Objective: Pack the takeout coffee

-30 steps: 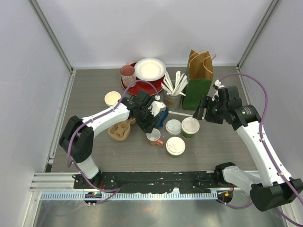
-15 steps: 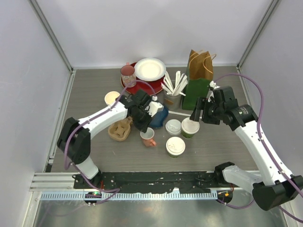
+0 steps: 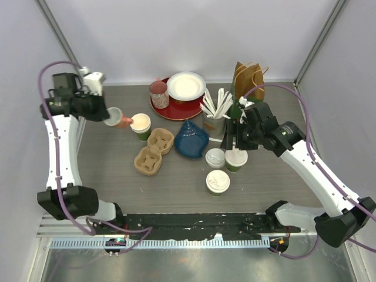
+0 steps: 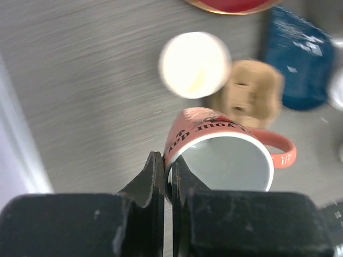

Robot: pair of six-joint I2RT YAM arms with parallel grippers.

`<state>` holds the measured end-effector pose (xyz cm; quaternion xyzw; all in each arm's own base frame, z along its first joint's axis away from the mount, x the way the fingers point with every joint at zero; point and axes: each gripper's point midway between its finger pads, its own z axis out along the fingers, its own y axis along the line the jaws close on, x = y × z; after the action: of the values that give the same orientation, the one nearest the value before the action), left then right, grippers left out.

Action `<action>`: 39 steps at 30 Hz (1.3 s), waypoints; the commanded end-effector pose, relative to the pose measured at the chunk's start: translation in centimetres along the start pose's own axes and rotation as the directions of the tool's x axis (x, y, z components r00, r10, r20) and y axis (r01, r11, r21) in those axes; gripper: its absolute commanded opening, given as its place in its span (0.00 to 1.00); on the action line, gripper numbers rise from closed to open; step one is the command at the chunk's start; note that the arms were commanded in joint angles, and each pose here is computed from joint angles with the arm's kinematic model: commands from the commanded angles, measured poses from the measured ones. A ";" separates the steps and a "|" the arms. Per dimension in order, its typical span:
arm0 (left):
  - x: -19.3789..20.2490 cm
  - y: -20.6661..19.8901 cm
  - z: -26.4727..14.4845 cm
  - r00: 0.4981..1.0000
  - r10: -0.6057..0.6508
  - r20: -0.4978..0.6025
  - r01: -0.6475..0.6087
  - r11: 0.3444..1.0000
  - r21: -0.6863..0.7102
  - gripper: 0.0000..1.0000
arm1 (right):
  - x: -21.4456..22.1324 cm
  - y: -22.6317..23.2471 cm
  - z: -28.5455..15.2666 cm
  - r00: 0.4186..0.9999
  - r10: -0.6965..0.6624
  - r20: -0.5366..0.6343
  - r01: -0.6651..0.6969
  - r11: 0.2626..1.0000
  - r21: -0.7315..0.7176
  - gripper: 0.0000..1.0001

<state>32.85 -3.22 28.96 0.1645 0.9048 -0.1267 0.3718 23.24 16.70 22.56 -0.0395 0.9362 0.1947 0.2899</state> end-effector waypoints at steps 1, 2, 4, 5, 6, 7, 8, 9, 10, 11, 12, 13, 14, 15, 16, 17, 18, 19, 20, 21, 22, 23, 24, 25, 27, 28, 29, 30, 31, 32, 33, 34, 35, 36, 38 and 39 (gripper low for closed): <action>3.6 8.7 -0.4 0.980 -0.193 -0.044 0.183 0.969 -0.169 0.00 | -3.8 4.5 -1.4 0.986 -0.084 0.147 0.097 0.992 -0.078 0.73; 4.5 9.6 0.1 0.973 -0.223 -0.061 0.208 0.960 -0.189 0.00 | -4.2 5.5 -1.2 0.982 -0.108 0.153 0.122 0.989 -0.086 0.73; 7.5 11.5 1.5 0.949 -0.296 -0.107 0.265 0.936 -0.230 0.00 | -4.4 7.4 -0.6 0.969 -0.174 0.177 0.191 0.978 -0.084 0.73; 8.6 12.3 2.2 0.939 -0.323 -0.121 0.288 0.927 -0.240 0.00 | -4.6 8.2 -0.5 0.960 -0.209 0.187 0.228 0.970 -0.087 0.73; 9.3 12.9 2.7 0.929 -0.351 -0.121 0.312 0.914 -0.257 0.00 | -4.4 8.5 0.8 0.956 -0.243 0.164 0.256 0.964 -0.068 0.73; 10.4 13.7 3.6 0.924 -0.363 -0.123 0.320 0.907 -0.275 0.00 | -3.8 9.6 1.3 0.947 -0.280 0.157 0.294 0.952 -0.080 0.73; 11.1 14.4 4.3 0.914 -0.384 -0.130 0.336 0.898 -0.285 0.00 | -3.9 9.9 1.7 0.939 -0.306 0.154 0.320 0.944 -0.074 0.73; 11.6 14.7 4.8 0.908 -0.397 -0.136 0.346 0.892 -0.289 0.00 | -3.4 10.3 3.0 0.937 -0.326 0.124 0.336 0.939 -0.073 0.73; 12.1 14.8 5.4 0.902 -0.405 -0.147 0.353 0.891 -0.286 0.00 | -3.1 10.7 3.4 0.933 -0.342 0.111 0.351 0.933 -0.079 0.73; 12.9 15.0 6.3 0.890 -0.421 -0.173 0.367 0.888 -0.277 0.00 | -3.1 11.1 3.8 0.929 -0.353 0.107 0.362 0.929 -0.082 0.73; 13.2 15.1 6.7 0.886 -0.427 -0.181 0.372 0.887 -0.274 0.00 | -3.0 11.3 4.1 0.927 -0.361 0.099 0.369 0.926 -0.082 0.73; 13.1 15.3 7.2 0.887 -0.426 -0.178 0.374 0.888 -0.267 0.00 | -2.8 11.4 4.5 0.925 -0.369 0.087 0.376 0.923 -0.083 0.73; 13.0 15.3 7.6 0.887 -0.427 -0.173 0.379 0.890 -0.252 0.00 | -2.8 11.8 4.5 0.923 -0.373 0.093 0.381 0.920 -0.091 0.73; 12.9 15.5 8.0 0.890 -0.425 -0.163 0.381 0.892 -0.244 0.00 | -2.8 12.0 4.6 0.923 -0.373 0.097 0.381 0.920 -0.094 0.72; 13.2 15.5 8.4 0.888 -0.433 -0.156 0.391 0.888 -0.240 0.00 | -2.9 12.1 4.4 0.923 -0.369 0.105 0.379 0.920 -0.097 0.73; 12.6 16.0 8.9 0.900 -0.420 -0.117 0.385 0.892 -0.239 0.00 | -2.8 12.1 4.5 0.923 -0.369 0.106 0.379 0.920 -0.096 0.73; 12.6 16.0 9.3 0.900 -0.423 -0.108 0.390 0.890 -0.236 0.00 | -2.8 12.0 4.6 0.924 -0.367 0.108 0.377 0.922 -0.094 0.73; 12.7 16.0 9.6 0.898 -0.428 -0.105 0.396 0.888 -0.233 0.00 | -2.9 12.0 4.6 0.926 -0.361 0.114 0.372 0.924 -0.094 0.73; 12.5 16.4 9.9 0.904 -0.418 -0.090 0.388 0.890 -0.239 0.00 | -3.0 11.9 4.5 0.927 -0.356 0.119 0.367 0.926 -0.088 0.73; 12.6 16.8 10.1 0.907 -0.413 -0.085 0.381 0.889 -0.255 0.00 | -3.0 11.9 4.4 0.927 -0.354 0.122 0.365 0.927 -0.087 0.73; 13.2 16.7 10.5 0.907 -0.411 -0.091 0.377 0.889 -0.259 0.01 | -3.1 11.8 4.3 0.927 -0.353 0.125 0.364 0.928 -0.083 0.73; 13.4 16.9 10.8 0.911 -0.404 -0.085 0.370 0.890 -0.267 0.01 | -3.1 11.7 4.2 0.927 -0.354 0.129 0.365 0.928 -0.079 0.73; 13.3 17.5 11.1 0.920 -0.386 -0.065 0.354 0.891 -0.282 0.01 | -3.1 11.7 4.1 0.927 -0.352 0.129 0.363 0.929 -0.076 0.73; 14.1 17.4 11.5 0.917 -0.391 -0.076 0.356 0.890 -0.283 0.03 | -3.1 11.6 4.2 0.927 -0.350 0.130 0.361 0.929 -0.073 0.73; 14.5 17.4 11.7 0.916 -0.394 -0.081 0.357 0.889 -0.288 0.05 | -3.0 11.6 4.0 0.929 -0.348 0.130 0.359 0.930 -0.075 0.73; 14.4 17.3 11.8 0.917 -0.391 -0.081 0.355 0.891 -0.281 0.09 | -3.0 11.6 3.9 0.929 -0.347 0.131 0.359 0.930 -0.077 0.73; 14.4 17.1 11.7 0.917 -0.391 -0.080 0.356 0.892 -0.277 0.14 | -2.8 11.4 4.0 0.929 -0.347 0.125 0.358 0.931 -0.075 0.73; 14.3 17.1 11.6 0.921 -0.383 -0.077 0.349 0.896 -0.275 0.19 | -2.8 11.4 3.9 0.929 -0.347 0.128 0.358 0.931 -0.076 0.73; 14.3 17.0 11.6 0.922 -0.380 -0.078 0.348 0.898 -0.270 0.32 | -2.8 11.4 3.9 0.929 -0.347 0.128 0.357 0.931 -0.075 0.72; 14.1 16.9 11.4 0.924 -0.374 -0.075 0.343 0.901 -0.267 0.38 | -2.6 11.2 4.1 0.930 -0.348 0.121 0.358 0.931 -0.072 0.73; 14.0 17.0 11.3 0.925 -0.373 -0.076 0.341 0.901 -0.269 0.43 | -2.6 11.2 4.2 0.930 -0.347 0.120 0.357 0.931 -0.072 0.73; 13.5 16.8 10.9 0.925 -0.373 -0.073 0.343 0.902 -0.264 0.51 | -2.4 11.2 4.4 0.930 -0.348 0.113 0.357 0.931 -0.071 0.73; 12.9 16.7 10.5 0.928 -0.368 -0.061 0.341 0.904 -0.259 0.54 | -2.5 11.2 4.4 0.931 -0.348 0.114 0.356 0.932 -0.070 0.73; 12.3 16.5 10.1 0.931 -0.361 -0.050 0.338 0.906 -0.254 0.56 | -2.4 11.3 4.4 0.932 -0.345 0.111 0.354 0.932 -0.074 0.73; 10.3 16.1 9.1 0.943 -0.332 -0.003 0.323 0.919 -0.227 0.62 | -2.4 11.3 4.3 0.933 -0.343 0.112 0.352 0.933 -0.079 0.73; 8.6 15.9 8.0 0.953 -0.301 0.039 0.302 0.927 -0.222 0.63 | -2.4 11.4 4.3 0.934 -0.338 0.114 0.348 0.934 -0.081 0.73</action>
<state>36.14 10.79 8.40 -0.0519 0.9575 -0.0778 0.2727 25.17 28.31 22.69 -0.2172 0.9016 0.1693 0.3337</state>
